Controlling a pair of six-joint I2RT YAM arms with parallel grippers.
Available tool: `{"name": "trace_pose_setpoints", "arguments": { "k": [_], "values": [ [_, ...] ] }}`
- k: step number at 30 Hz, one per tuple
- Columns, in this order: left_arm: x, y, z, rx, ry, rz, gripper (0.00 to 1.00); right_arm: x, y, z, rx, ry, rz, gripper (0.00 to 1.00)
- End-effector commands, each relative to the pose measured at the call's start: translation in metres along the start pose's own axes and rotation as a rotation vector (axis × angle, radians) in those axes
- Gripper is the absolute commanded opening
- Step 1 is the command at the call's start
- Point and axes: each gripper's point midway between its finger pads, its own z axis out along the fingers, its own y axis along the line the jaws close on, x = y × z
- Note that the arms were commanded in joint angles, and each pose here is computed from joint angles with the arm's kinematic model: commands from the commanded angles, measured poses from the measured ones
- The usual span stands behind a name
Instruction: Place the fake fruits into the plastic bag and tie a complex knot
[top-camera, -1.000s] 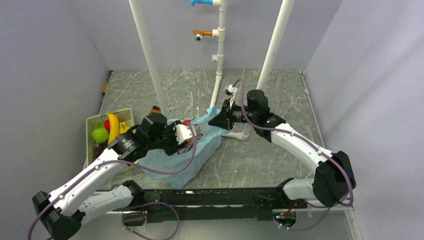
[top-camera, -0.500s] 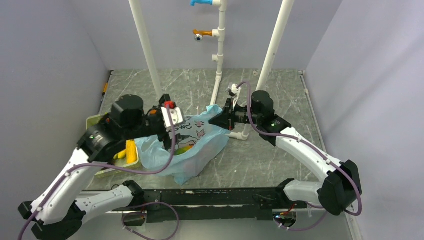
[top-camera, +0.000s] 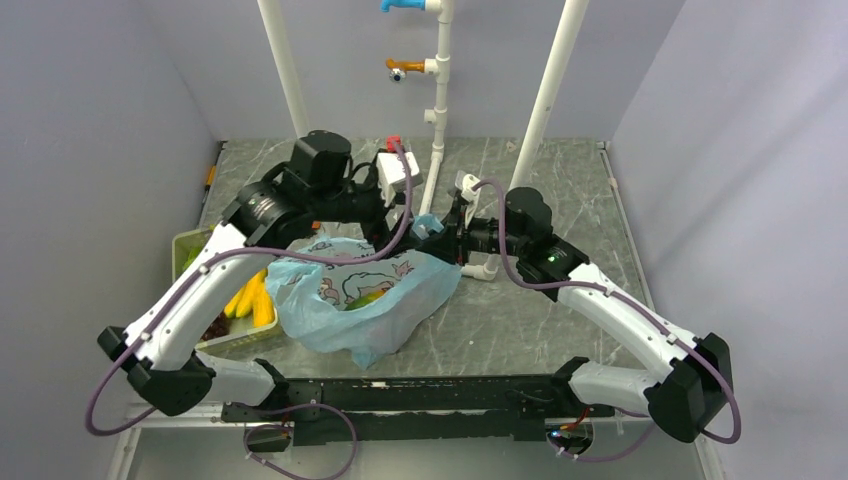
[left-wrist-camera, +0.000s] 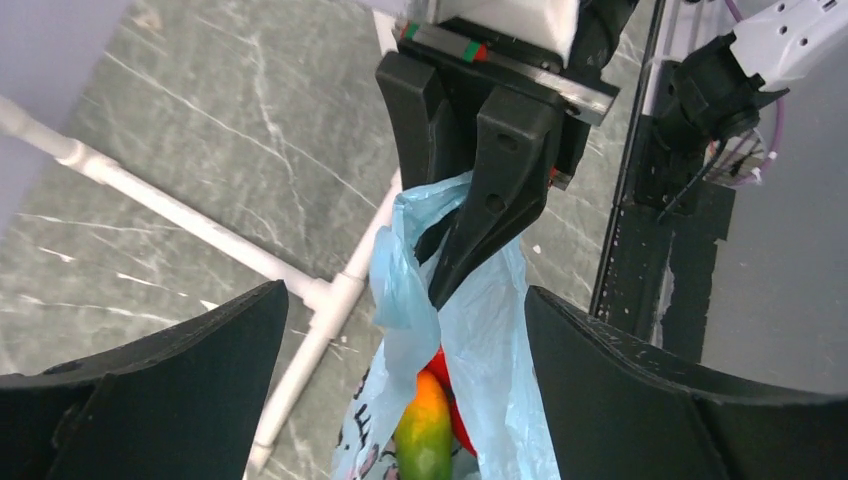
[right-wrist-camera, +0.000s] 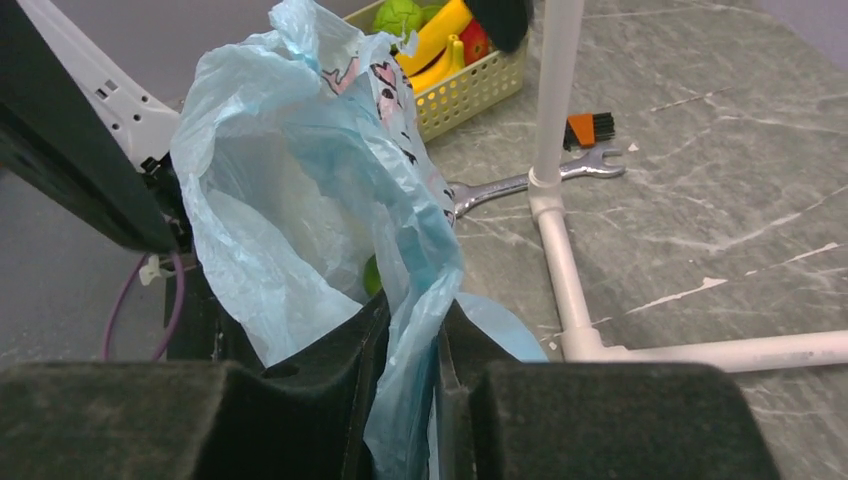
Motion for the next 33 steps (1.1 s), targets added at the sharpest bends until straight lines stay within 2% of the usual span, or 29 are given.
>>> {"name": "trace_pose_setpoints", "arguments": {
  "k": [1, 4, 5, 8, 10, 12, 14, 18, 19, 20, 22, 23, 26, 27, 33],
  "values": [
    [-0.019, -0.012, 0.001, 0.076, -0.051, -0.042, 0.90, -0.041, 0.004, -0.008, 0.016, -0.080, -0.113, 0.21],
    [-0.020, -0.009, 0.008, 0.085, -0.050, -0.039, 0.73, -0.050, 0.007, -0.010, 0.015, -0.094, -0.124, 0.25],
    [-0.020, -0.008, 0.009, 0.081, -0.047, -0.035, 0.65, -0.054, 0.009, -0.011, 0.013, -0.101, -0.130, 0.25],
    [-0.020, 0.003, 0.011, 0.030, -0.042, -0.005, 0.32, -0.064, 0.012, -0.015, 0.012, -0.116, -0.142, 0.25],
    [-0.025, 0.010, 0.006, -0.013, -0.056, 0.028, 0.20, -0.069, 0.015, -0.018, 0.007, -0.113, -0.183, 0.25],
    [-0.028, 0.015, 0.001, -0.047, -0.072, 0.054, 0.07, -0.067, 0.017, -0.021, 0.003, -0.098, -0.199, 0.21],
    [-0.028, 0.018, -0.003, -0.064, -0.084, 0.063, 0.00, -0.062, 0.018, -0.023, -0.002, -0.082, -0.220, 0.13],
    [-0.029, 0.028, -0.015, -0.111, -0.111, 0.072, 0.00, -0.064, 0.019, -0.027, 0.006, -0.081, -0.237, 0.06],
    [-0.030, 0.033, -0.019, -0.140, -0.117, 0.078, 0.00, -0.067, 0.019, -0.028, 0.011, -0.086, -0.240, 0.09],
    [-0.034, 0.036, -0.024, -0.162, -0.138, 0.088, 0.00, -0.070, 0.018, -0.028, 0.017, -0.092, -0.239, 0.21],
    [-0.046, 0.032, -0.034, -0.140, -0.199, 0.118, 0.00, -0.075, 0.019, -0.029, 0.018, -0.097, -0.247, 0.59],
    [-0.053, 0.023, -0.039, -0.105, -0.243, 0.154, 0.00, -0.076, 0.019, -0.028, 0.015, -0.094, -0.255, 0.73],
    [-0.068, -0.003, -0.054, -0.028, -0.375, 0.290, 0.00, -0.082, 0.023, -0.028, -0.016, -0.091, -0.289, 0.94],
    [-0.068, -0.011, -0.057, -0.003, -0.395, 0.326, 0.00, -0.084, 0.027, -0.028, -0.044, -0.092, -0.304, 0.99],
    [-0.071, -0.036, -0.063, 0.130, -0.427, 0.407, 0.00, -0.106, 0.056, -0.013, -0.230, -0.174, -0.349, 1.00]
  ]
}}
